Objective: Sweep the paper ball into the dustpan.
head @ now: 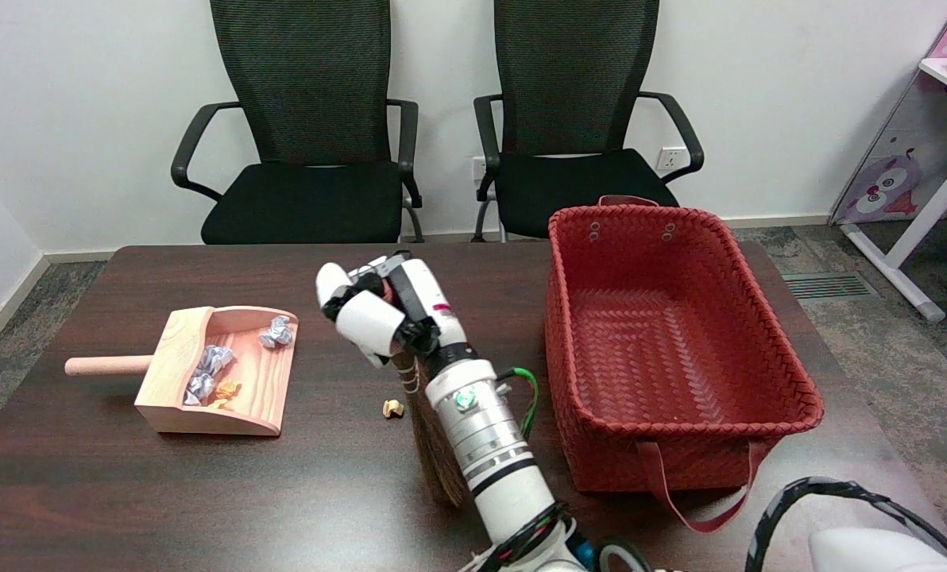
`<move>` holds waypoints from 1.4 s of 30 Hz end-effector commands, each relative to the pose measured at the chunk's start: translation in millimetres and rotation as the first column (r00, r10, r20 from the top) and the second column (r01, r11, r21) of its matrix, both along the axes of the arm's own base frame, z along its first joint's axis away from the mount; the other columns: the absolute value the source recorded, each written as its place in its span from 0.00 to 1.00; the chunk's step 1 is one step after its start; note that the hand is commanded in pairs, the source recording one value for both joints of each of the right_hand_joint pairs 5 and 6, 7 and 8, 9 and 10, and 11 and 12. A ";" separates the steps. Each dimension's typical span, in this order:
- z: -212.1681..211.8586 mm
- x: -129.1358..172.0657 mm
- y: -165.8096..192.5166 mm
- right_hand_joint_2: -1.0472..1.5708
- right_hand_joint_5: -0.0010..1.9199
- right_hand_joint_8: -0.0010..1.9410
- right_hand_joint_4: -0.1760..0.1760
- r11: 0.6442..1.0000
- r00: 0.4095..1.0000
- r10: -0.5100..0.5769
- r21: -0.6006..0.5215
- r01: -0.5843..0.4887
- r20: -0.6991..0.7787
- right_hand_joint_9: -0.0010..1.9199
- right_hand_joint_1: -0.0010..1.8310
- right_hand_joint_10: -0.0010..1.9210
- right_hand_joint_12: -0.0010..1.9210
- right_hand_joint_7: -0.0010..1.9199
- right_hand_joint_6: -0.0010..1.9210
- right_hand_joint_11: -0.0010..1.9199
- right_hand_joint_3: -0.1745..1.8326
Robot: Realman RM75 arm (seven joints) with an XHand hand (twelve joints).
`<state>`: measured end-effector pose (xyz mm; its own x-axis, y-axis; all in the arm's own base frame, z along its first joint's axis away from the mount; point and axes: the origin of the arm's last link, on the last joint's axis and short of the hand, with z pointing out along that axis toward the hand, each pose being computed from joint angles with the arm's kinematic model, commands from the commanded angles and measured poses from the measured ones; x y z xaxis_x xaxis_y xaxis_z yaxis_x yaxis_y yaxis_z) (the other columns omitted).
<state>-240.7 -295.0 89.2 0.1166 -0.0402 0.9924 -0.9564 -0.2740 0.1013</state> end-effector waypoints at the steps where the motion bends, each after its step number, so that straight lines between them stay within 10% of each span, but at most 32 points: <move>1: -44.6 -5.8 -26.7 1.00 1.00 0.99 1.00 0.998 0.970 0.018 -0.058 -0.033 -0.242 1.00 0.47 1.00 1.00 1.00 1.00 1.00 0.99; 16: -63.7 -2.2 -63.7 1.00 1.00 0.99 0.95 0.999 0.974 0.002 -0.049 -0.013 -0.227 1.00 0.47 1.00 1.00 1.00 1.00 1.00 1.00; 18: -66.3 -2.4 -67.7 1.00 1.00 0.99 0.69 0.999 0.976 0.001 -0.039 -0.010 -0.219 1.00 0.45 1.00 1.00 1.00 1.00 1.00 1.00; 42: -75.1 -38.3 -106.9 0.93 1.00 0.99 0.59 0.988 0.991 -0.134 0.084 0.133 0.011 1.00 0.40 1.00 1.00 1.00 1.00 1.00 1.00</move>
<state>-258.0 -374.4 14.4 0.2222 -0.0721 0.9723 -0.9504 -0.2388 0.1995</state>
